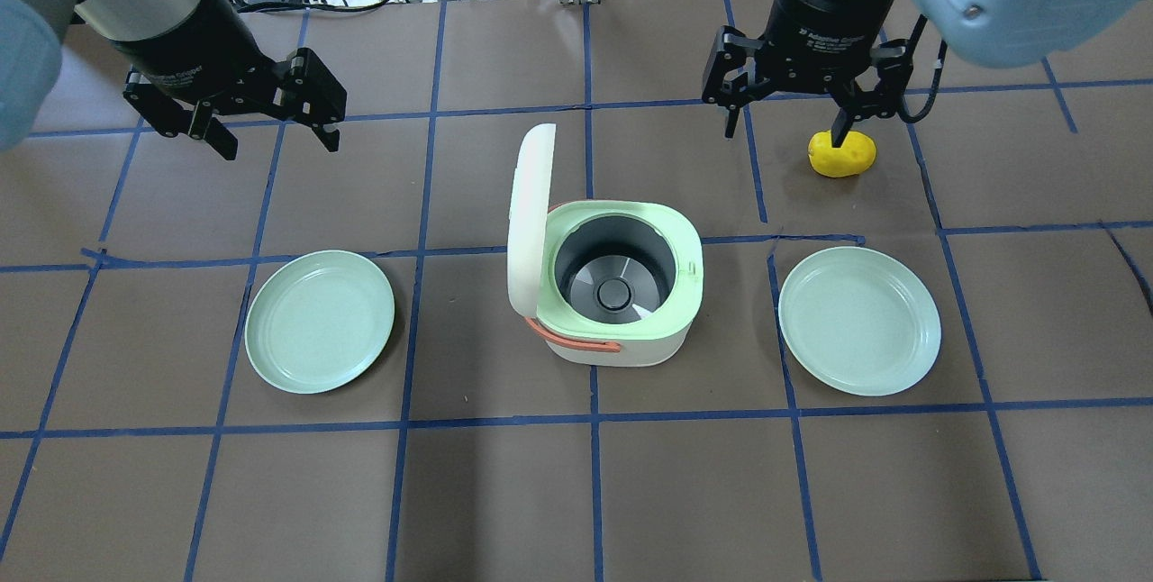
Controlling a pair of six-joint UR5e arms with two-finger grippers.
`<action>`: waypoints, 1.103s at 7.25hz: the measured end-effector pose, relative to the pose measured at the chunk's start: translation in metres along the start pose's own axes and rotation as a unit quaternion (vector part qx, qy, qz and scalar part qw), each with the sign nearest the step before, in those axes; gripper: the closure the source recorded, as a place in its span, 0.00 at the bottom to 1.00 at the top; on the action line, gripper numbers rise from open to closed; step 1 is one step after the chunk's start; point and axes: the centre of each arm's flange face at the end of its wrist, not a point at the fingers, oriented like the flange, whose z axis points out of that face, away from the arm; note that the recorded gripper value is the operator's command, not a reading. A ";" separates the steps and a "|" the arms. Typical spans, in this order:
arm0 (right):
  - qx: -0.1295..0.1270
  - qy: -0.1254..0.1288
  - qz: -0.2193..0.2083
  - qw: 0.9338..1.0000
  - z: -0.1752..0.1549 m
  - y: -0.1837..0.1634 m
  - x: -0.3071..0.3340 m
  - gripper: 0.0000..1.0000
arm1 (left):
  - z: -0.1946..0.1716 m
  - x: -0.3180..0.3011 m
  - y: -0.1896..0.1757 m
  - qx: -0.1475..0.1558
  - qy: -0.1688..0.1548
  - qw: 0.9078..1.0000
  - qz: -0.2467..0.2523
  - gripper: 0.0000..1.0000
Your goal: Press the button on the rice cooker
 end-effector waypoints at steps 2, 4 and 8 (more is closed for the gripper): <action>-0.003 0.002 -0.017 1.000 -0.002 -0.009 0.022 0.00 | 0.000 0.000 0.000 0.000 0.000 1.000 0.000 0.00; -0.007 0.000 -0.026 1.000 -0.007 -0.004 0.029 0.00 | 0.000 0.000 0.000 0.000 0.000 1.000 0.000 0.00; -0.014 0.000 -0.031 0.999 -0.008 0.001 0.031 0.00 | 0.000 0.000 0.000 0.000 0.000 1.000 0.000 0.00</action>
